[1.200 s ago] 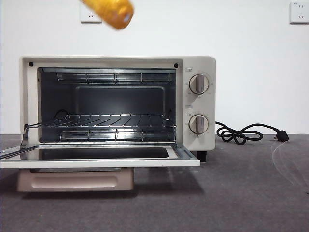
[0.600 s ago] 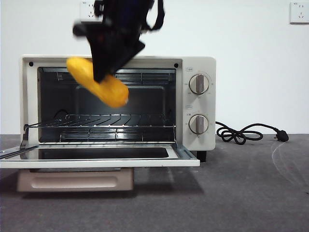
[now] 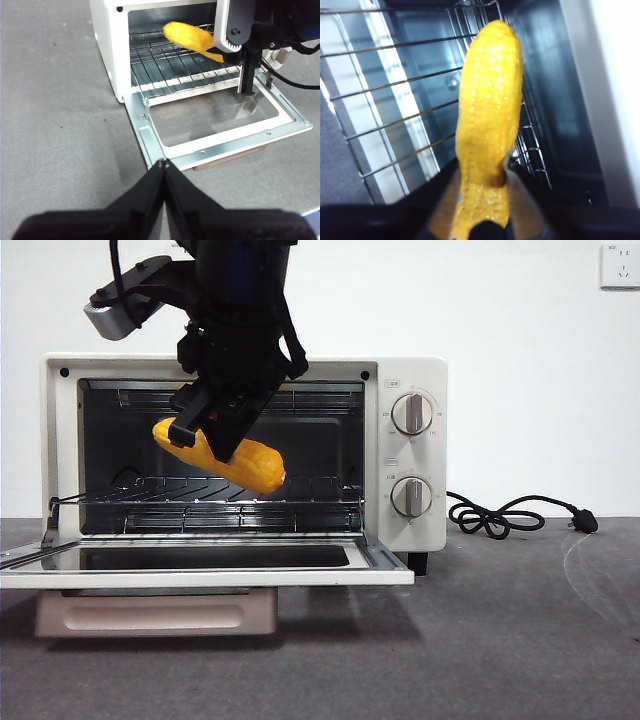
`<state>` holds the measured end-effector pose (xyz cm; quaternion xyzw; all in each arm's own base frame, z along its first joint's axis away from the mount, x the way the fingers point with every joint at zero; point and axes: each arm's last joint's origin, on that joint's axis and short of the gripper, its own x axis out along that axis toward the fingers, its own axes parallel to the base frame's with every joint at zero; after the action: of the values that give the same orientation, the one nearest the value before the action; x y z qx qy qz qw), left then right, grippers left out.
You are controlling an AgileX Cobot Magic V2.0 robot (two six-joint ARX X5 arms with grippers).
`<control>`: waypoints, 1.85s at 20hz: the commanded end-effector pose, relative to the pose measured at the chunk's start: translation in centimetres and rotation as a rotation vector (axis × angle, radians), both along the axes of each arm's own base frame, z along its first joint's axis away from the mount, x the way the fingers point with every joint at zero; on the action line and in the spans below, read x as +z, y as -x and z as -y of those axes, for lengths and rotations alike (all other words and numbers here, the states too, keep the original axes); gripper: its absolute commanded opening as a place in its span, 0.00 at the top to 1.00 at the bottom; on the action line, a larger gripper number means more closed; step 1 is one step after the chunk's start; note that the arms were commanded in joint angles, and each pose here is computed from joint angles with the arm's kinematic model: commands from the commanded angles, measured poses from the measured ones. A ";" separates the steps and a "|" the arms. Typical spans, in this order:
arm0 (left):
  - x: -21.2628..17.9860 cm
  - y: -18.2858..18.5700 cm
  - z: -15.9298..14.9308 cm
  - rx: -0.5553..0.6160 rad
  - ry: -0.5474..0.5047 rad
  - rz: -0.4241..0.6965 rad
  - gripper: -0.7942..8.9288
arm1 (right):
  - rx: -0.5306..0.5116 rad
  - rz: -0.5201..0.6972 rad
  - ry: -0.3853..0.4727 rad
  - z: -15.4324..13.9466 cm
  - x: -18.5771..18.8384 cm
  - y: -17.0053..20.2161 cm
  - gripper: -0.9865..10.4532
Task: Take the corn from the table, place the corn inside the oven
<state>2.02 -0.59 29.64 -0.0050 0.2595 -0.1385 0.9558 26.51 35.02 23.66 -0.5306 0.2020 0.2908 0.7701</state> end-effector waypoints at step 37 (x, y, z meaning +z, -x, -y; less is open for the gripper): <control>0.0 -12.7 3.3 -0.173 -0.042 -0.064 0.93 | -0.086 -0.302 -0.238 8.3 13.1 14.1 0.93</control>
<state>14.43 -4.35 29.99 0.0383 0.2844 -0.2088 0.9349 12.39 26.93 36.54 -0.4007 0.2923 0.3575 0.7913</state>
